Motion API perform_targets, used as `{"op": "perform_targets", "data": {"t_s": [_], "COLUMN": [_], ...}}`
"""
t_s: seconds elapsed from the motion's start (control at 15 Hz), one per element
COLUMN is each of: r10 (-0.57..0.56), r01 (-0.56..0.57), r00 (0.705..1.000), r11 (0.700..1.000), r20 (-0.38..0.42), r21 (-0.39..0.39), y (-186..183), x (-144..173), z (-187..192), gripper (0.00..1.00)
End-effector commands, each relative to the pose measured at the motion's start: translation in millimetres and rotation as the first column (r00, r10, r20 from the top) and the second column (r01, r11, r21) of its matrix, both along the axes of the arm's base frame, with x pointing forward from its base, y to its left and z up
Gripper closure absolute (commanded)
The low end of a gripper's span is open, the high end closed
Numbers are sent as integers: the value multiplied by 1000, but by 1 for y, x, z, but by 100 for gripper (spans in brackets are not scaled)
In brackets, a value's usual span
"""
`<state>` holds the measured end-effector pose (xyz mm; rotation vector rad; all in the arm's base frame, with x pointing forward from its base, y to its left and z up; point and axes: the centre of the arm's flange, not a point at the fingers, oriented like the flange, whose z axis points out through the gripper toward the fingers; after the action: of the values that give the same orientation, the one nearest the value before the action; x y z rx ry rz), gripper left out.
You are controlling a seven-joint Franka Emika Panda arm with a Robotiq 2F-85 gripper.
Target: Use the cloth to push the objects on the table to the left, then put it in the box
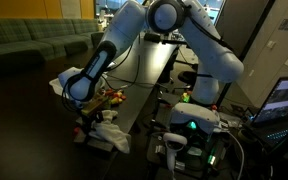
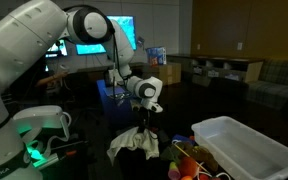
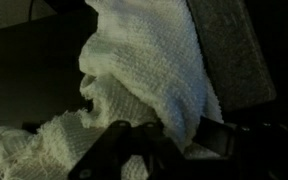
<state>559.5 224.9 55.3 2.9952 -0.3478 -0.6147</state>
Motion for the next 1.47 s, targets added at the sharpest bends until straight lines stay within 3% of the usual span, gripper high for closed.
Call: {"op": "perform_targets", "data": {"t_s": [0.0,0.2,0.33,0.6,0.8,1.13,1.4], "r10": [-42,21,120,237,244,84,-135], "r01": [43,-19,-116,-224,-222,-67,137], "r00": [999,1000,992,970,964,987,988], "r11": [998,994,982,958,958,990,990], "r20": [-17,-16,-23,-57,-104,-138,-76], "r21": [51,105,146,180,183,123,21], "y": [27,24,8,-48,-100,-198,-285], "x": [19,11,-1,-29,-50,-78,-89], "z": [11,30,46,74,92,117,135], "gripper": [87,85,84,86,85,85,85]}}
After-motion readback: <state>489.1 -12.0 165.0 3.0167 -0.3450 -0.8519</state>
